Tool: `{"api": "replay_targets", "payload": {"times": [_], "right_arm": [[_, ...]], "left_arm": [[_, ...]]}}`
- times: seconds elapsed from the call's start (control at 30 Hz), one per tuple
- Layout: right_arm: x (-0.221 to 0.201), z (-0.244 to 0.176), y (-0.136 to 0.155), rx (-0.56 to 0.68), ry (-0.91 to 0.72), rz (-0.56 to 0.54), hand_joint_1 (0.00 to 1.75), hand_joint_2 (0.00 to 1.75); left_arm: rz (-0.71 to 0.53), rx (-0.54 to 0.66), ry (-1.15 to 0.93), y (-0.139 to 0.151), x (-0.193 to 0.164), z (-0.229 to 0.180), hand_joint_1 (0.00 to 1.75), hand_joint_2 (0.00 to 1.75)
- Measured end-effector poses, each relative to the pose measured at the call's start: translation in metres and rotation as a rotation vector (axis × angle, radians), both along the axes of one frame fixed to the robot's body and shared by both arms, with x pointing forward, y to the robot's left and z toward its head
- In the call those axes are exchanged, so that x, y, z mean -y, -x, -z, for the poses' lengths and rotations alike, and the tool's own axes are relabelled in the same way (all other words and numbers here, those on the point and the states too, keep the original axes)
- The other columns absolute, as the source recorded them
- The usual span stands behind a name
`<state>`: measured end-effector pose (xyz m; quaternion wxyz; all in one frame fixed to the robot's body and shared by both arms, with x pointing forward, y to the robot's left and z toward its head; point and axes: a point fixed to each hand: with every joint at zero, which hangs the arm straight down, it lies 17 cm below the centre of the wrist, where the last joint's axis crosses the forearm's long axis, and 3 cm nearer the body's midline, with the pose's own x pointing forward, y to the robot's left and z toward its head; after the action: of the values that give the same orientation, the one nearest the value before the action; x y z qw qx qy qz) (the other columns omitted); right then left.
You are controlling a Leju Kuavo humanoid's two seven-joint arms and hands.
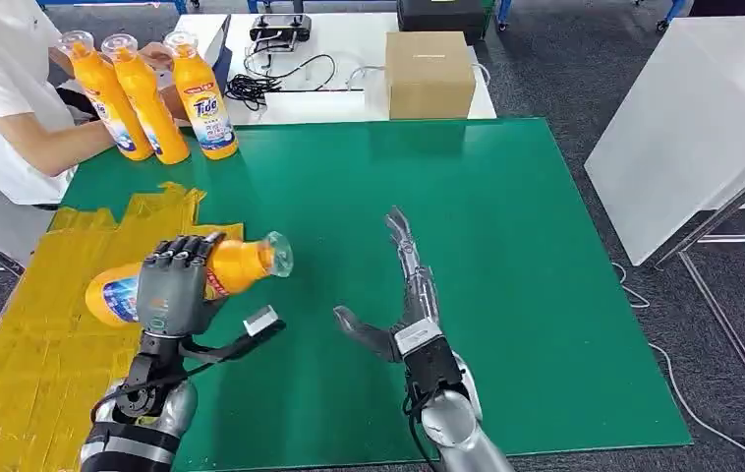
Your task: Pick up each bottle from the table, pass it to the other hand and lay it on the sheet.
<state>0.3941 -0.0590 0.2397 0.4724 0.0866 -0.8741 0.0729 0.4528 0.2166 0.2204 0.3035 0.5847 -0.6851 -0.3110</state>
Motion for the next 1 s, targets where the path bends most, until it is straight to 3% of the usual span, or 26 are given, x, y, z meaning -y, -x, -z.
{"api": "replay_targets", "payload": {"times": [0.1, 0.3, 0.6, 0.8, 0.83, 0.87, 1.0], "right_arm": [[0.013, -0.008, -0.001, 0.014, -0.023, 0.023, 0.00, 1.75], [0.027, -0.017, 0.001, 0.030, -0.052, 0.034, 0.00, 1.75], [0.033, -0.018, 0.001, 0.025, -0.060, 0.036, 0.00, 1.75], [0.029, -0.013, 0.001, 0.001, -0.056, 0.007, 0.00, 1.75], [0.028, -0.013, 0.000, -0.001, -0.056, 0.006, 0.00, 1.75], [0.028, -0.012, 0.000, -0.003, -0.056, 0.005, 0.00, 1.75], [0.024, -0.012, -0.001, -0.008, -0.053, -0.010, 0.00, 1.75]], "left_arm": [[-0.080, -0.099, -0.013, -0.034, -0.008, 0.031, 1.75, 1.75], [0.004, -0.314, -0.253, -0.055, 0.002, 0.118, 1.75, 1.75], [-0.011, -0.443, -0.330, -0.067, -0.020, 0.155, 1.75, 1.75], [-0.020, -0.517, -0.275, -0.074, -0.038, 0.169, 1.75, 1.75], [-0.026, -0.525, -0.268, -0.075, -0.041, 0.170, 0.24, 1.75], [-0.035, -0.534, -0.261, -0.076, -0.044, 0.172, 0.00, 1.75], [-0.089, -0.521, -0.218, -0.074, -0.059, 0.173, 0.00, 1.75]]}}
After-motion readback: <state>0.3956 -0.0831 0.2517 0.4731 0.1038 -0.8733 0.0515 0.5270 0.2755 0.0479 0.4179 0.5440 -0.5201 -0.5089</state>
